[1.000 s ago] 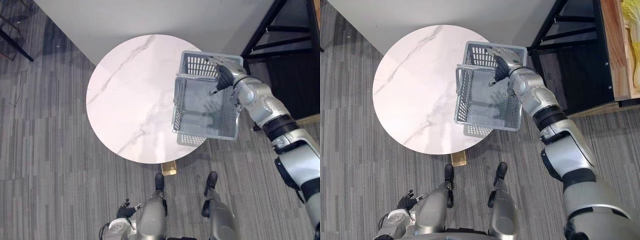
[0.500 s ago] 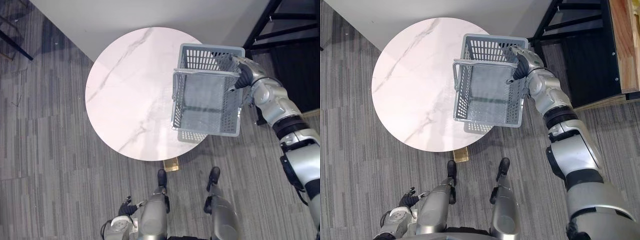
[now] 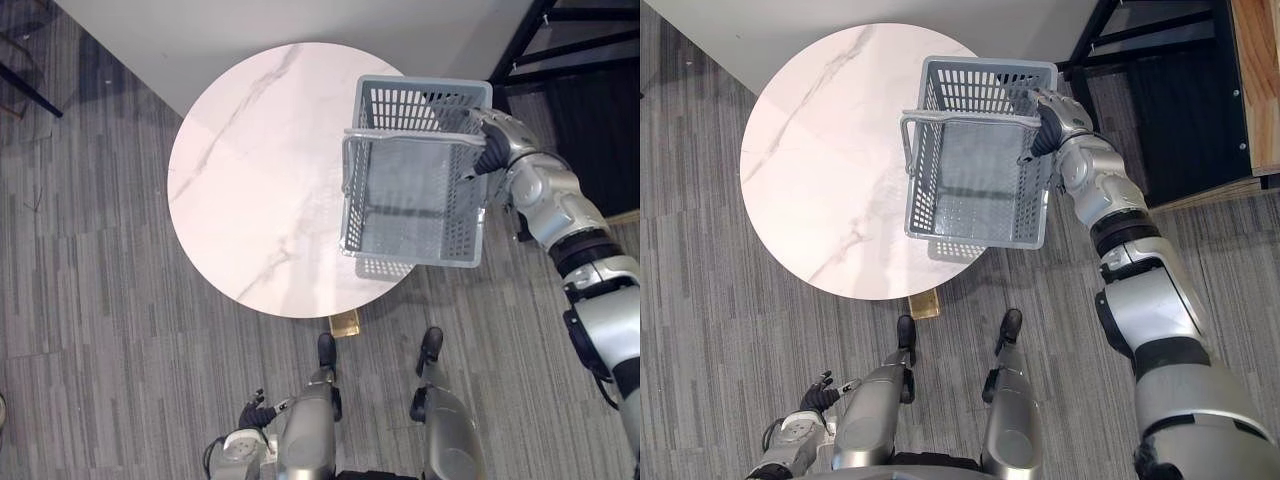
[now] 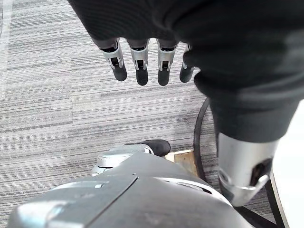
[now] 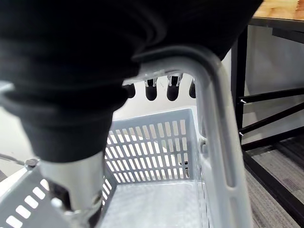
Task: Pick vegetable in the basket
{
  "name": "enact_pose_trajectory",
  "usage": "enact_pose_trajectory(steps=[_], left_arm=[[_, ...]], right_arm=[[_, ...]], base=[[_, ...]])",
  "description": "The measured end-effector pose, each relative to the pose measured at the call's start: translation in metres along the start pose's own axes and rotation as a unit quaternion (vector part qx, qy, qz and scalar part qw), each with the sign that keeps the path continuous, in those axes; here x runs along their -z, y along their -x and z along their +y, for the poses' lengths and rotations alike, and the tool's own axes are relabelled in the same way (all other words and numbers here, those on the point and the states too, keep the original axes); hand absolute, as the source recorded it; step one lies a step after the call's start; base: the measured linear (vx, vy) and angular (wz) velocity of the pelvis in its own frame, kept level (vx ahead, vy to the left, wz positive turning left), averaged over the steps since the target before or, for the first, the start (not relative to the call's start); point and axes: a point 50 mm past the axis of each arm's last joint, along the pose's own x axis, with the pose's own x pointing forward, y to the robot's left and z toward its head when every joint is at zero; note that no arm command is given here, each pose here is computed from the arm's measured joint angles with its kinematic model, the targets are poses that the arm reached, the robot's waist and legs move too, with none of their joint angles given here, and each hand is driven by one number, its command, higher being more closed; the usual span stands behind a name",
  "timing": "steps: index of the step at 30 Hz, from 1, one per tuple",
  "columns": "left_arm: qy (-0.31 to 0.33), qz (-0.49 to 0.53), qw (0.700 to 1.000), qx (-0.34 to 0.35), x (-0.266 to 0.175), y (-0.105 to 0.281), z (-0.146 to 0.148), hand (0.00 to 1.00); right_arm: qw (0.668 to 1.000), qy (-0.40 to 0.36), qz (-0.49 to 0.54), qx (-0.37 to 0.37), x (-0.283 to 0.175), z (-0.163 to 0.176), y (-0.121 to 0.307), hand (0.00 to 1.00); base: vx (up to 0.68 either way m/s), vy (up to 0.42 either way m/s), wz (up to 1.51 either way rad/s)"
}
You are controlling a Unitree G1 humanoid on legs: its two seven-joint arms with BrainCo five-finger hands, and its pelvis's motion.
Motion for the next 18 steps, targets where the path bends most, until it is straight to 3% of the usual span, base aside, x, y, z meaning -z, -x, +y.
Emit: enact_pose_trajectory(steps=[18], left_arm=[[-0.002, -0.006, 1.0, -0.007, -0.004, -0.0012, -0.0002, 0.0]], right_arm=[[1.0, 0.0, -0.001, 0.009, -0.0052, -0.0089, -0.0051, 0.0]], base=[[0.0, 0.002, 0.01]])
